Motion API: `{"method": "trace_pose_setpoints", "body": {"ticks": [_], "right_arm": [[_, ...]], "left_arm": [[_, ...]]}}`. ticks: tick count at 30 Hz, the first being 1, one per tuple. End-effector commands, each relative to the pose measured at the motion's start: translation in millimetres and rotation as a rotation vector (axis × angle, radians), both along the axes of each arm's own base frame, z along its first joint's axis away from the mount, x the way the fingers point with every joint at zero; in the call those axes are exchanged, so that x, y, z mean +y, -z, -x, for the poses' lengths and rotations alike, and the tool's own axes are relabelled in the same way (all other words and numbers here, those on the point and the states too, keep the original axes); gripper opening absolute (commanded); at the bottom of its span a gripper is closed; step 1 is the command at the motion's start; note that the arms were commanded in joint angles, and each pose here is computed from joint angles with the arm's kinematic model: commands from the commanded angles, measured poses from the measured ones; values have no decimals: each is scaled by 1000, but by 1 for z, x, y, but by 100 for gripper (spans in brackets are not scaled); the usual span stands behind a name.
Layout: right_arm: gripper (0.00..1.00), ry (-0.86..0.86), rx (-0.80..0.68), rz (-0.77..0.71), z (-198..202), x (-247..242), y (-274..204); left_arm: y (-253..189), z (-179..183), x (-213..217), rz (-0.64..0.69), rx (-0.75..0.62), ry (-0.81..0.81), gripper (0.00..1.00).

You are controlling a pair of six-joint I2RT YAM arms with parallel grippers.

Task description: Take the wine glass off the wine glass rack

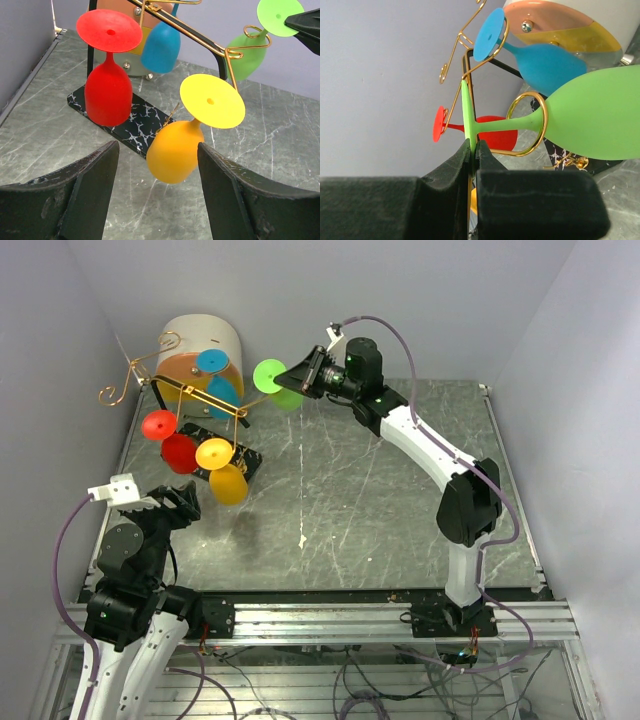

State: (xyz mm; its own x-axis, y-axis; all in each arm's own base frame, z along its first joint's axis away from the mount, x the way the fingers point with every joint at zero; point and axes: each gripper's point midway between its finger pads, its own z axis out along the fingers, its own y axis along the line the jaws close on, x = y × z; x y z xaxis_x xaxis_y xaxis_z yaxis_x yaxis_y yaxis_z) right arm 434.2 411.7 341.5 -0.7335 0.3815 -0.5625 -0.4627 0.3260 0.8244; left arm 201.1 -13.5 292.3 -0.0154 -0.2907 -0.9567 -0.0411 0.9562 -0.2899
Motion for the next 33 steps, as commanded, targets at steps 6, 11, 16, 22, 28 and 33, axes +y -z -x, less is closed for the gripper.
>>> {"method": "trace_pose_setpoints", "body": {"ticks": [6, 11, 16, 22, 28, 33], "right_arm": [[0, 8, -14, 14, -6, 7, -2], [0, 31, -2, 32, -9, 4, 8], [0, 32, 2, 30, -8, 3, 9], [0, 34, 3, 42, -5, 0, 13], [0, 21, 8, 41, -1, 0, 18], [0, -12, -9, 25, 5, 4, 10]], "left_arm": [[-11, 1, 0, 3, -26, 2, 75], [-11, 2, 0, 3, -27, 1, 75], [-11, 1, 0, 3, -27, 0, 75], [-11, 2, 1, 3, -28, 0, 75], [-11, 1, 0, 3, -27, 2, 75], [-11, 2, 1, 3, -27, 0, 75]]}}
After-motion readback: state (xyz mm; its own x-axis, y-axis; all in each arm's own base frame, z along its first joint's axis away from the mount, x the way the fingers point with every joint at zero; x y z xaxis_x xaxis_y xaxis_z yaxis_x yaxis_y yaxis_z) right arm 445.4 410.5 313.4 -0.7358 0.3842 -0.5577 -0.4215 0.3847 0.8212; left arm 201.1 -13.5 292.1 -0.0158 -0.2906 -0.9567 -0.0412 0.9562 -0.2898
